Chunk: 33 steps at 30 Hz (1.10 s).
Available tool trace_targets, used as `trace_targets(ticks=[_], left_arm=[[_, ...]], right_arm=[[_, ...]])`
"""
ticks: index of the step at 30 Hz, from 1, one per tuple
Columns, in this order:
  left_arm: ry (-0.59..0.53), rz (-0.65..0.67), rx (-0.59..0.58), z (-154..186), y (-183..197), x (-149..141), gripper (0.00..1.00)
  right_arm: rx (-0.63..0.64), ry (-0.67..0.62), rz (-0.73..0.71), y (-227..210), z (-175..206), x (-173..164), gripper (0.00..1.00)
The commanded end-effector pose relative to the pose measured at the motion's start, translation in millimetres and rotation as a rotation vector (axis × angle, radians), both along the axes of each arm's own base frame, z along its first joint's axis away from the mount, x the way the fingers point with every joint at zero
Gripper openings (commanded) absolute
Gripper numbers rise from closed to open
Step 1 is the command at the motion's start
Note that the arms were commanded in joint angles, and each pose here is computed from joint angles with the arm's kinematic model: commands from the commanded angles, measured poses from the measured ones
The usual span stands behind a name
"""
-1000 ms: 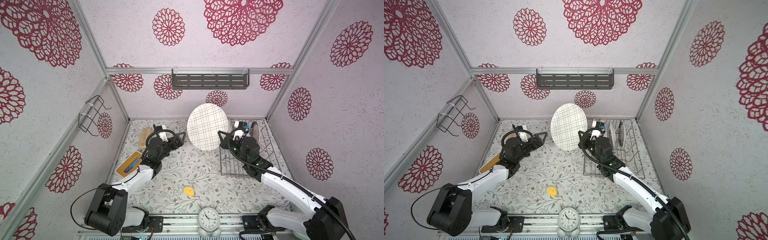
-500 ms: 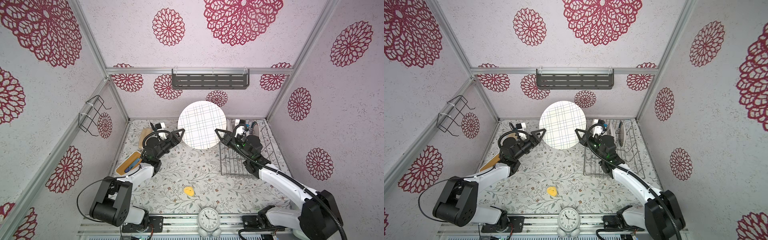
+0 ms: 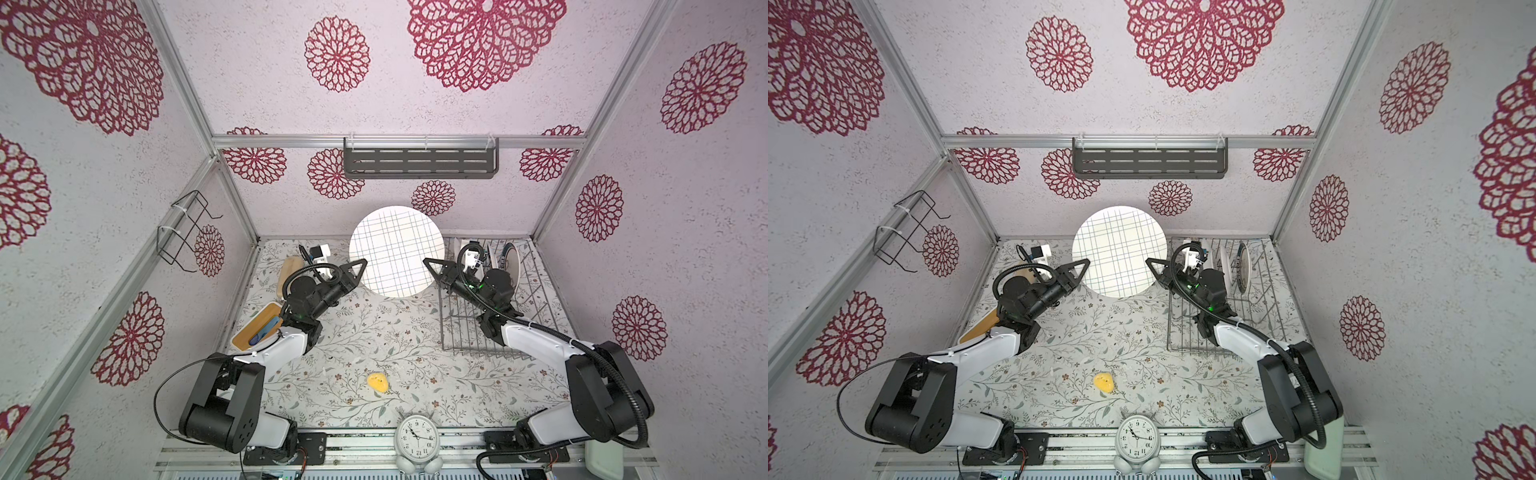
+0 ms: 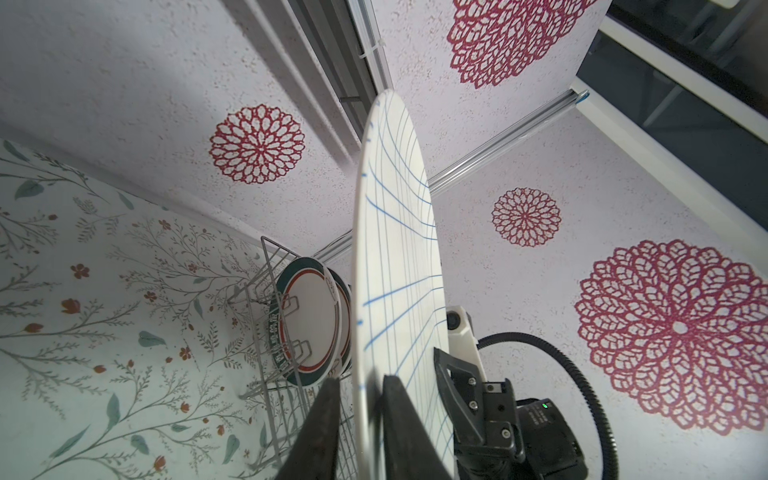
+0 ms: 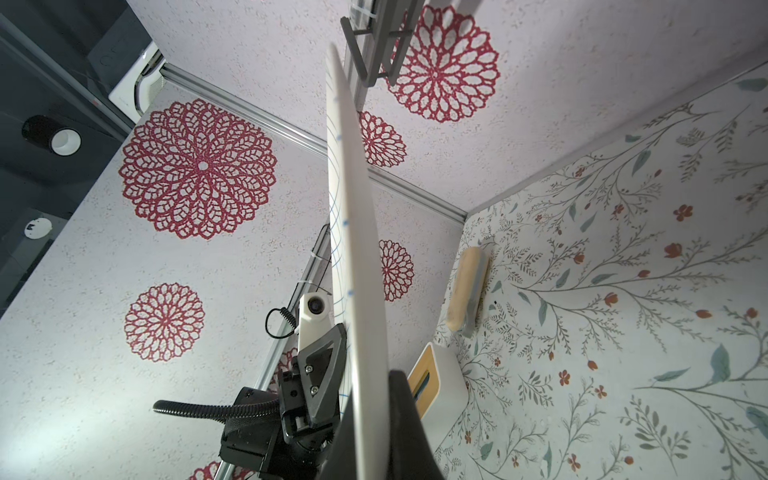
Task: Unload the plates from the dish rack
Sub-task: Place the plate at the top-center of the table.
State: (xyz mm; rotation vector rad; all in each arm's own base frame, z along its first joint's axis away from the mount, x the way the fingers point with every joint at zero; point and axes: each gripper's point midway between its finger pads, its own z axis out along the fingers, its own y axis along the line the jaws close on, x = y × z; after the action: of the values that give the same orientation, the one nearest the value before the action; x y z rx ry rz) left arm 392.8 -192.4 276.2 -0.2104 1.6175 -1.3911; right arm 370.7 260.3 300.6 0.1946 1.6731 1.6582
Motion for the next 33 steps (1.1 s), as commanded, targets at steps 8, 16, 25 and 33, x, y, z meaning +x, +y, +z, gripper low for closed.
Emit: trace_targets(ticks=[8, 16, 25, 33], left_arm=[[0.047, 0.014, 0.021, -16.0, 6.4, 1.2, 0.00], [0.042, 0.017, 0.013, -12.6, 12.5, 1.7, 0.00], [0.056, 0.071, 0.000, -13.4, 33.3, 7.8, 0.00], [0.038, 0.145, -0.010, -12.5, 62.6, 11.7, 0.00]], right_arm=[[0.180, -0.220, 0.124, 1.9, 74.4, -28.4, 0.27], [0.190, -0.195, 0.158, 5.6, 67.5, -23.8, 0.62], [0.157, -0.091, 0.163, 10.3, 46.7, -5.7, 0.99], [0.036, -0.006, 0.089, 6.9, 22.1, 7.3, 0.99]])
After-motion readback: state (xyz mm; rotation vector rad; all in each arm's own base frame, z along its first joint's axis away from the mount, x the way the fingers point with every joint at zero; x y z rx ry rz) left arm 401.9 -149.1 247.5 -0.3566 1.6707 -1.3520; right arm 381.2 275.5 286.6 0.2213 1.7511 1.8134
